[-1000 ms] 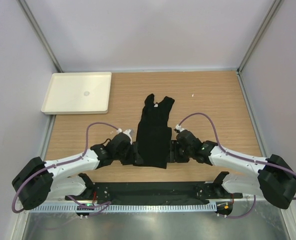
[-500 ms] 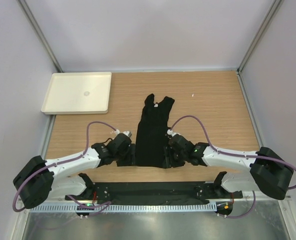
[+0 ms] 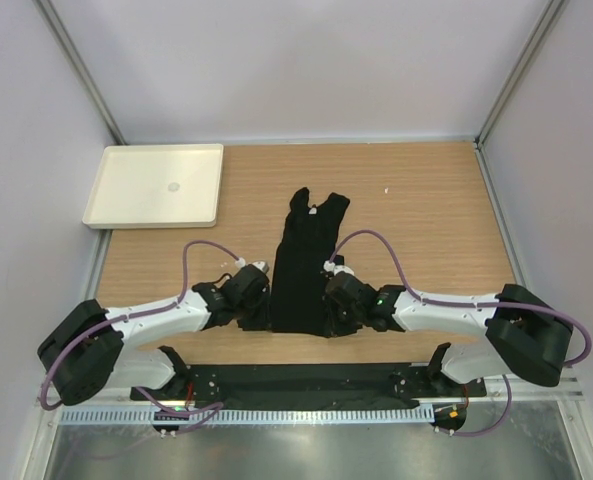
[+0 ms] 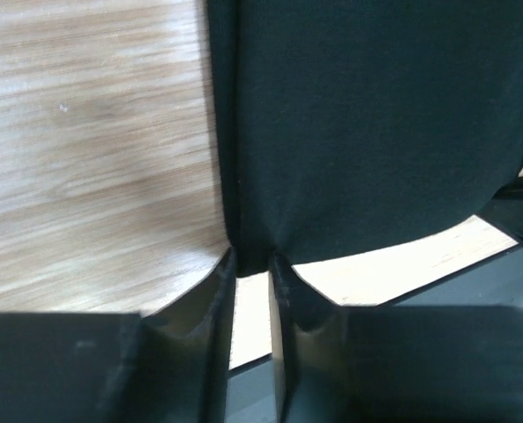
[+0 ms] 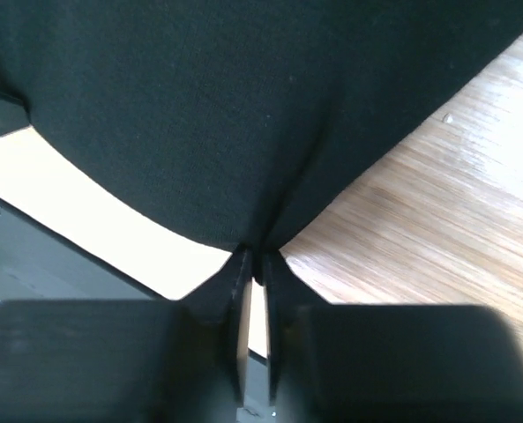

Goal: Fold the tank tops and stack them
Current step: Fold the tank top

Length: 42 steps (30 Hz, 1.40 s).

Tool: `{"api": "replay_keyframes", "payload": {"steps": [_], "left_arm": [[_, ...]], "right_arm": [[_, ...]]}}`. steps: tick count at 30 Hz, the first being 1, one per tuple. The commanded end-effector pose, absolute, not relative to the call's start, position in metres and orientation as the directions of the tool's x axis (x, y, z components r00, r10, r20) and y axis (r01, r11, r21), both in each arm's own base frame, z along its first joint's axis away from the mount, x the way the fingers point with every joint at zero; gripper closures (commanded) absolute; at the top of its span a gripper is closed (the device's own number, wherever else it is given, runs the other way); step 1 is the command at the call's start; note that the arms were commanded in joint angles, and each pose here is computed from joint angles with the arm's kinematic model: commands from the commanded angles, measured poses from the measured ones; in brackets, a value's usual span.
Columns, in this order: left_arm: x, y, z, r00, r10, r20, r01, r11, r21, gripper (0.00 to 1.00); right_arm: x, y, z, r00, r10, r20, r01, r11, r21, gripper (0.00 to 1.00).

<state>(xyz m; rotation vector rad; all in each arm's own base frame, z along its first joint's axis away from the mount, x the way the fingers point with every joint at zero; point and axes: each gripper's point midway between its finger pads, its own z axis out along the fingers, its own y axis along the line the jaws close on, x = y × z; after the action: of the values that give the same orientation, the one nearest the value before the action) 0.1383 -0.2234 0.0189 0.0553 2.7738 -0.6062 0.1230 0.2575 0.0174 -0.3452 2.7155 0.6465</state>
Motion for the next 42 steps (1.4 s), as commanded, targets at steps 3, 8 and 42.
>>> {"api": "replay_keyframes", "payload": {"steps": [3,8,42], "left_arm": [[0.137,-0.224,0.017,-0.954,-0.014,-0.299,0.115,0.905,-0.410,0.98],[0.131,-0.232,0.034,-0.953,-0.015,-0.302,0.134,0.875,-0.465,1.00],[0.040,-0.310,0.202,-0.864,-0.037,-0.502,0.362,0.648,-0.670,1.00]], "right_arm": [[0.129,0.252,0.017,-0.907,-0.150,-0.393,-0.297,0.890,0.346,0.99],[0.125,0.248,0.024,-0.908,-0.143,-0.394,-0.296,0.884,0.362,0.99],[0.102,0.195,0.206,-0.783,-0.005,-0.621,-0.403,0.766,0.502,0.99]]}}
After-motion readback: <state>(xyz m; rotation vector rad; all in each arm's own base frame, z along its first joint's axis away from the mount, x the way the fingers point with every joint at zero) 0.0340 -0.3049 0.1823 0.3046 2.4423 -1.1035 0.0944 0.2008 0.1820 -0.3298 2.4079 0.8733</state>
